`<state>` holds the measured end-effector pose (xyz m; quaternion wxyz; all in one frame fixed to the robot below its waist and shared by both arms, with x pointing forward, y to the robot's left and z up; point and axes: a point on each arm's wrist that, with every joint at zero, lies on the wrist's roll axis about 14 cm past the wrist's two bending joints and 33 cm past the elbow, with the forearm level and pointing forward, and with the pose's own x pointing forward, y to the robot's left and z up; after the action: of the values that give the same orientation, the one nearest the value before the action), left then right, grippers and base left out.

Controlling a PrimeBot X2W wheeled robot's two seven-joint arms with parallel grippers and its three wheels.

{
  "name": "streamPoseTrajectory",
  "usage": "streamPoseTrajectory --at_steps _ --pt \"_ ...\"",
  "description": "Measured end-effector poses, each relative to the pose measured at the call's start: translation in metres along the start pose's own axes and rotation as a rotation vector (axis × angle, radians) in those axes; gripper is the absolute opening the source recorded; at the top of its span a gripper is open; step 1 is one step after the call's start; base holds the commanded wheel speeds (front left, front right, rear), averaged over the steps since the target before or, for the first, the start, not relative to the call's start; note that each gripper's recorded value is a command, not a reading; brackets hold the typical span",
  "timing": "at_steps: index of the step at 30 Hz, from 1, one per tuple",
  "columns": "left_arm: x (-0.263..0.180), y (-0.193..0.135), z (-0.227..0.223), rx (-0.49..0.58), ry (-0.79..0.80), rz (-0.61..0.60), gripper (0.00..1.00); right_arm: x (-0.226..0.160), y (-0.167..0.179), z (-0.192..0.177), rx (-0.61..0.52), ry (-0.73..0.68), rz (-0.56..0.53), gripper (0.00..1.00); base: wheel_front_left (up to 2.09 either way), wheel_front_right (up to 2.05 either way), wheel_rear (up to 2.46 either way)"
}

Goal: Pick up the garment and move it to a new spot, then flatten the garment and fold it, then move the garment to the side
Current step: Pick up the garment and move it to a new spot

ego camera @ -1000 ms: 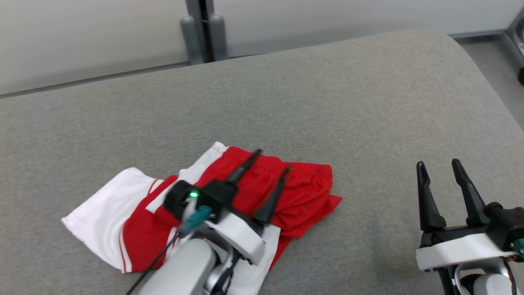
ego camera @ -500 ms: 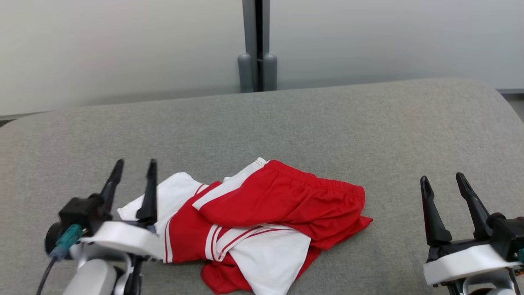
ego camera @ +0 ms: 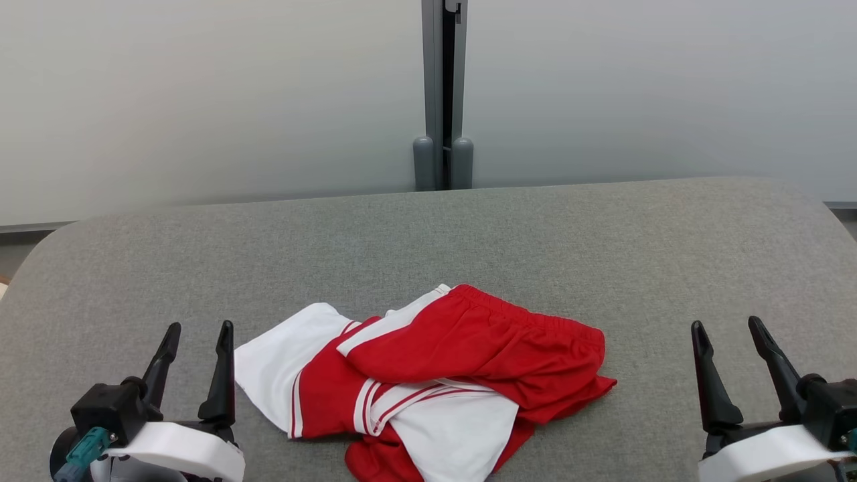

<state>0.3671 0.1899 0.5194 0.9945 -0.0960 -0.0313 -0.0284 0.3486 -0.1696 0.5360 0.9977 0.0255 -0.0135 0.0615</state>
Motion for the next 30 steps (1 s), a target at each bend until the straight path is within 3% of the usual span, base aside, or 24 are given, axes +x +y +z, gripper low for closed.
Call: streamPoseTrajectory --at_steps 24,30 --pt "-0.013 -0.004 -0.006 0.021 0.04 -0.004 1.0 -0.002 0.008 -0.007 0.008 0.04 0.018 1.0 0.0 0.0 0.0" --pt "0.004 -0.045 -0.002 0.056 0.041 -0.151 1.0 0.002 0.008 -0.012 0.007 0.061 0.02 1.0 0.0 0.0 0.0"
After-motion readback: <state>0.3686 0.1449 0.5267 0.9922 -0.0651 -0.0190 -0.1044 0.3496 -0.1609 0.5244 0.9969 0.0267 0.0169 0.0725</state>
